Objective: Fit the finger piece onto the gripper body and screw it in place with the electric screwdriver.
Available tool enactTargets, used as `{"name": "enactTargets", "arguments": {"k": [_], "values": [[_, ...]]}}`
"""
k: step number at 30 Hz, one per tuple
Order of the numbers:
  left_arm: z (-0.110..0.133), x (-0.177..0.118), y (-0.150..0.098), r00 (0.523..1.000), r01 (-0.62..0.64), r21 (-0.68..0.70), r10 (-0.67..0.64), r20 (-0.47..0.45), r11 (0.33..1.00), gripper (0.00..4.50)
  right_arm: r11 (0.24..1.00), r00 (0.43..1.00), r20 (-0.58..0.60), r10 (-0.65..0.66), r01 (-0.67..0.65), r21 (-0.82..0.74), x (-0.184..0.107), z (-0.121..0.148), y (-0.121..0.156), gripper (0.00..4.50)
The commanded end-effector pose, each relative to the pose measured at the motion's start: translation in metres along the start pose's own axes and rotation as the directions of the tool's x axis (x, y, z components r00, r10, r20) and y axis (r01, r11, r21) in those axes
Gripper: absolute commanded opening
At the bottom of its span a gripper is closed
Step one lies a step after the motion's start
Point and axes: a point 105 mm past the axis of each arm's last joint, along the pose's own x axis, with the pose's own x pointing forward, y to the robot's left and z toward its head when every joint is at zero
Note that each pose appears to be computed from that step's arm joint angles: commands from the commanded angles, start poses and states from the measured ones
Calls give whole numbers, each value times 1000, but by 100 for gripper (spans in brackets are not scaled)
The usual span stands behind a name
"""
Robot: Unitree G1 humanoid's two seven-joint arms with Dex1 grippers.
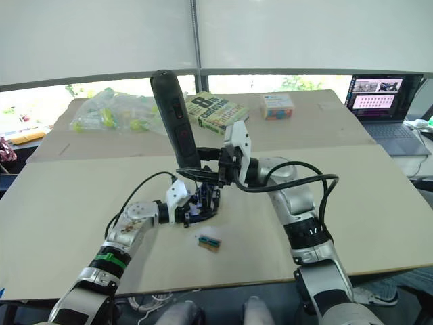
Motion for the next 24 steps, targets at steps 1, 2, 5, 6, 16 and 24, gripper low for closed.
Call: {"name": "enactTargets", "arguments": {"k": [1, 2, 5, 6, 16, 24], "values": [[0, 1, -8, 999, 40, -6, -40, 3, 999, 239, 995, 990, -139, -13, 26, 95, -7, -41, 2, 196], [0, 1, -8, 999, 40, -6, -40, 2, 999, 239, 995, 991, -136, -13, 26, 91, -7, -39, 1, 196], [-3, -1, -8, 999, 38, -7, -38, -4, 999, 239, 997, 994, -107, -12, 20, 71, -6, -26, -3, 196], [-3, -2, -8, 999, 37, -8, -37, -6, 999, 239, 998, 995, -100, -8, 15, 67, -6, -23, -3, 196], [-8, -4, -4, 1000, -17, -25, 16, -21, 1000, 239, 991, 989, 59, 132, -130, -41, -3, 32, 13, 196], [-11, -4, -1, 998, -53, -35, 52, -30, 998, 239, 982, 968, 207, 142, -111, -151, -10, 70, 5, 196]]}}
